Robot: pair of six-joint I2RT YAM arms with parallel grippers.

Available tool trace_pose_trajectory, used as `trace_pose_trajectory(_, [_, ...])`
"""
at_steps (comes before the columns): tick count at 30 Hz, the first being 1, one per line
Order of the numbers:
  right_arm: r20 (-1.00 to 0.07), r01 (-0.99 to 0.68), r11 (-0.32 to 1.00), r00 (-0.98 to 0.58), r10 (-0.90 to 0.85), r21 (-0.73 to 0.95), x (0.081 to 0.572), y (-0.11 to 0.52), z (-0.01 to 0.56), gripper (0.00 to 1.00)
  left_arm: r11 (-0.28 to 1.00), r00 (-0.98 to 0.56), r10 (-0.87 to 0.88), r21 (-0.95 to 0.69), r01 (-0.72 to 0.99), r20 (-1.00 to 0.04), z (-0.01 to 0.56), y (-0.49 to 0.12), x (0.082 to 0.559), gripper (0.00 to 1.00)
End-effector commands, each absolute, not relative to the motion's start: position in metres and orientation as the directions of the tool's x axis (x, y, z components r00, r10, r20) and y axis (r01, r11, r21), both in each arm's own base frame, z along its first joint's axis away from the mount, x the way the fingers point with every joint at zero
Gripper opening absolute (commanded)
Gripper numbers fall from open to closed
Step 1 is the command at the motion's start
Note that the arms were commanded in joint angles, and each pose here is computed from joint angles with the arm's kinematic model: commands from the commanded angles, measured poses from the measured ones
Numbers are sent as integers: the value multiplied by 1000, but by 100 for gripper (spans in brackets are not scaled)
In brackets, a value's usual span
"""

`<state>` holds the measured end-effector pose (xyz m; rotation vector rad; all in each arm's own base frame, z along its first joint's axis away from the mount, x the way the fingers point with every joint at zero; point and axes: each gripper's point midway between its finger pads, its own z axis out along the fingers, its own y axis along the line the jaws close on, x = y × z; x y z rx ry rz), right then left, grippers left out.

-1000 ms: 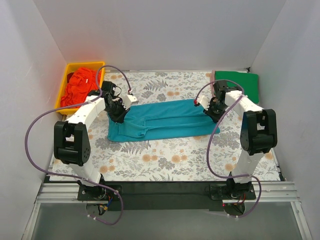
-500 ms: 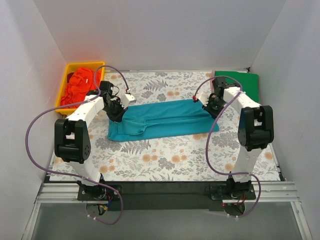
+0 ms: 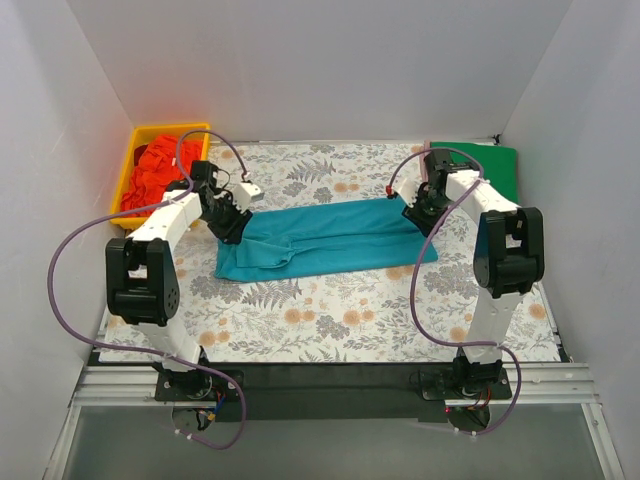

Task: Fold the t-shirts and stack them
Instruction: Fold the tshirt

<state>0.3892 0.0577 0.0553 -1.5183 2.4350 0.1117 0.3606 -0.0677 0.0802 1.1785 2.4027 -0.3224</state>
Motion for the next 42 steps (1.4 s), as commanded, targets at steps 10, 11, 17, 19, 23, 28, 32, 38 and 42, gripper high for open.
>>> trace_pose_trajectory(10, [-341,-800,591,-588,-734,108,332,73,74,41,791,-761,336,-271,548,-555,113,-32,311,47])
trace_pose_trajectory(11, [-335,-792,597,-600,-726,126,329,74,71,41,805,-768,303,-280,524,-564,113,-33,313,48])
trace_pose_trajectory(17, [-294,-705,678,-706,-644,208,325,70,56,43,828,-817,232,-334,451,-528,97,-36,310,56])
trace_pose_trajectory(19, [-293,-673,706,-736,-610,221,328,65,57,45,834,-826,225,-337,437,-516,92,-35,308,56])
trace_pose_trajectory(23, [-285,-631,739,-772,-568,237,332,57,61,50,836,-848,203,-364,410,-489,83,-37,305,56])
trace_pose_trajectory(28, [-259,-567,760,-823,-506,316,332,54,55,55,842,-861,186,-375,389,-474,78,-36,305,56])
trace_pose_trajectory(32, [-230,-503,778,-864,-447,378,334,50,50,56,843,-870,185,-381,380,-458,72,-36,305,57])
trace_pose_trajectory(38, [-213,-453,772,-891,-400,446,339,54,46,55,839,-881,166,-406,363,-444,67,-39,303,59])
trace_pose_trajectory(42, [-218,-452,771,-892,-396,448,341,54,49,52,836,-880,158,-413,361,-449,68,-41,306,59])
